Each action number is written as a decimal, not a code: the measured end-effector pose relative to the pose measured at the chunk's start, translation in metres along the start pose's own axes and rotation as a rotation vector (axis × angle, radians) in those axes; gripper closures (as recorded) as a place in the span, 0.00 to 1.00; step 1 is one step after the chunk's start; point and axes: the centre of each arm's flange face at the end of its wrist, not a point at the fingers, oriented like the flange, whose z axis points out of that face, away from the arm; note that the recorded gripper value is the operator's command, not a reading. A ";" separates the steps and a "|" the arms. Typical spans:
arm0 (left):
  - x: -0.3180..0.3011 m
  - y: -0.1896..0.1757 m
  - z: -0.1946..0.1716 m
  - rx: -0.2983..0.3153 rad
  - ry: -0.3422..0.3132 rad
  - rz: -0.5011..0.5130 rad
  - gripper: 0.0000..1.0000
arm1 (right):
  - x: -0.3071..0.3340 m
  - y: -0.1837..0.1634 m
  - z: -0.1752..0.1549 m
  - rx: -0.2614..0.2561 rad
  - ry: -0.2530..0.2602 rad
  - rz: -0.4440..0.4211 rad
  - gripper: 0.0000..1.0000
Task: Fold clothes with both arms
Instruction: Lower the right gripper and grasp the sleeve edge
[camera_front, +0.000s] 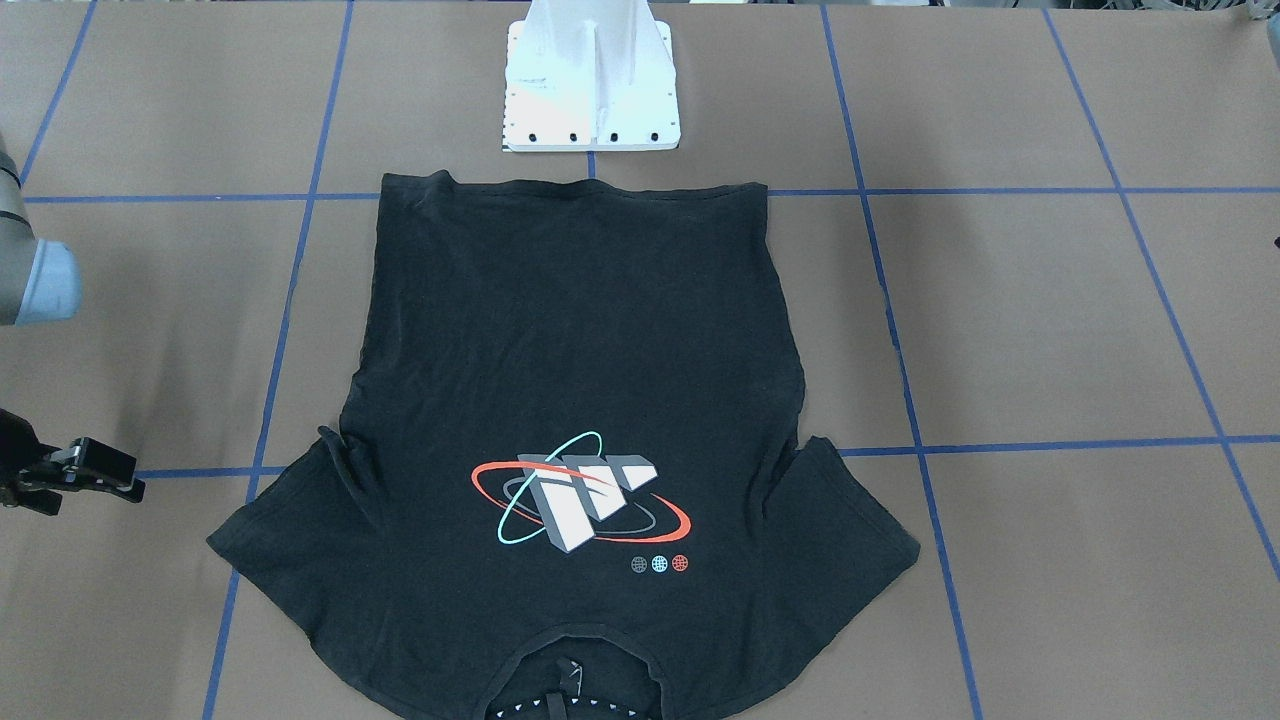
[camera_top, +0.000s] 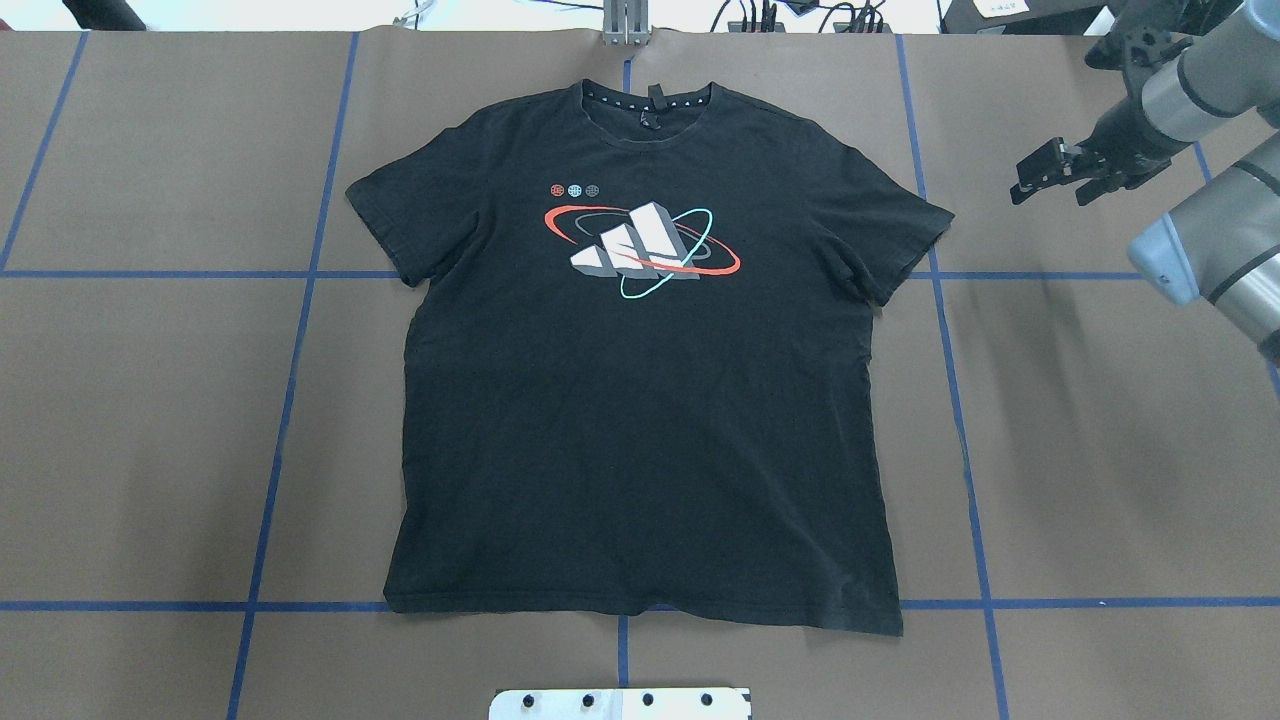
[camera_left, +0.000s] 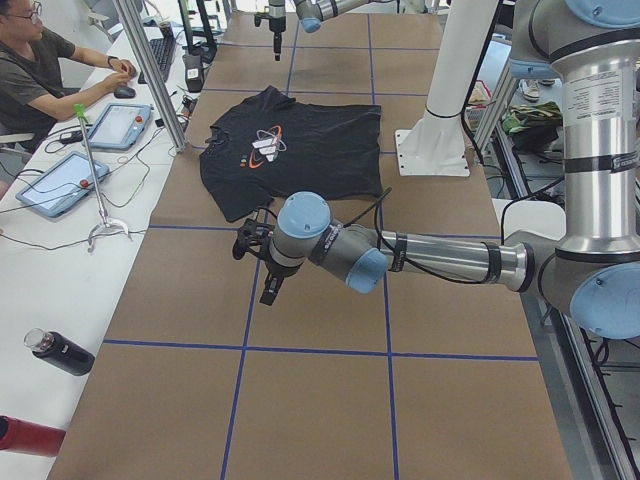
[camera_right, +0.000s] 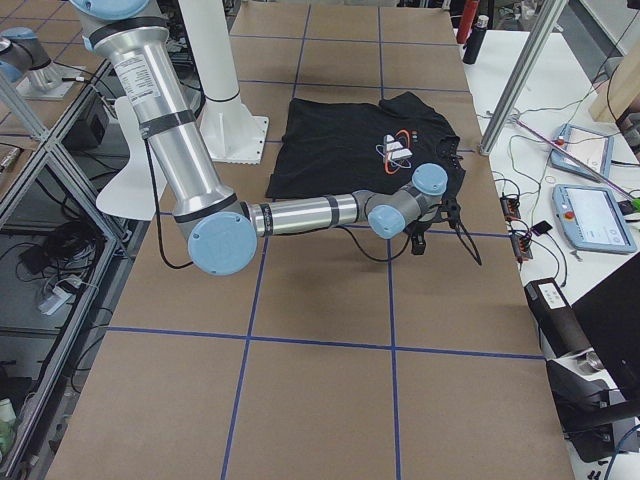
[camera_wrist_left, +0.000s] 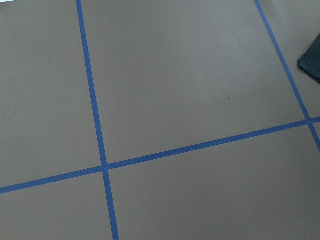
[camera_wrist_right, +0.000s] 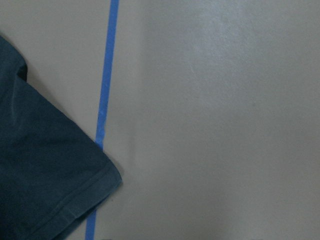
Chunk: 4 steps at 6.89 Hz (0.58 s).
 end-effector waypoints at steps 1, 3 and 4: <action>0.001 -0.001 0.000 0.001 0.001 0.001 0.00 | -0.018 -0.004 0.014 0.038 0.032 0.000 0.07; 0.002 -0.003 0.000 0.003 0.002 0.004 0.00 | -0.041 -0.006 0.041 0.103 0.029 0.031 0.09; 0.002 -0.003 -0.001 0.004 0.001 0.005 0.00 | -0.047 -0.002 0.053 0.105 0.024 0.036 0.11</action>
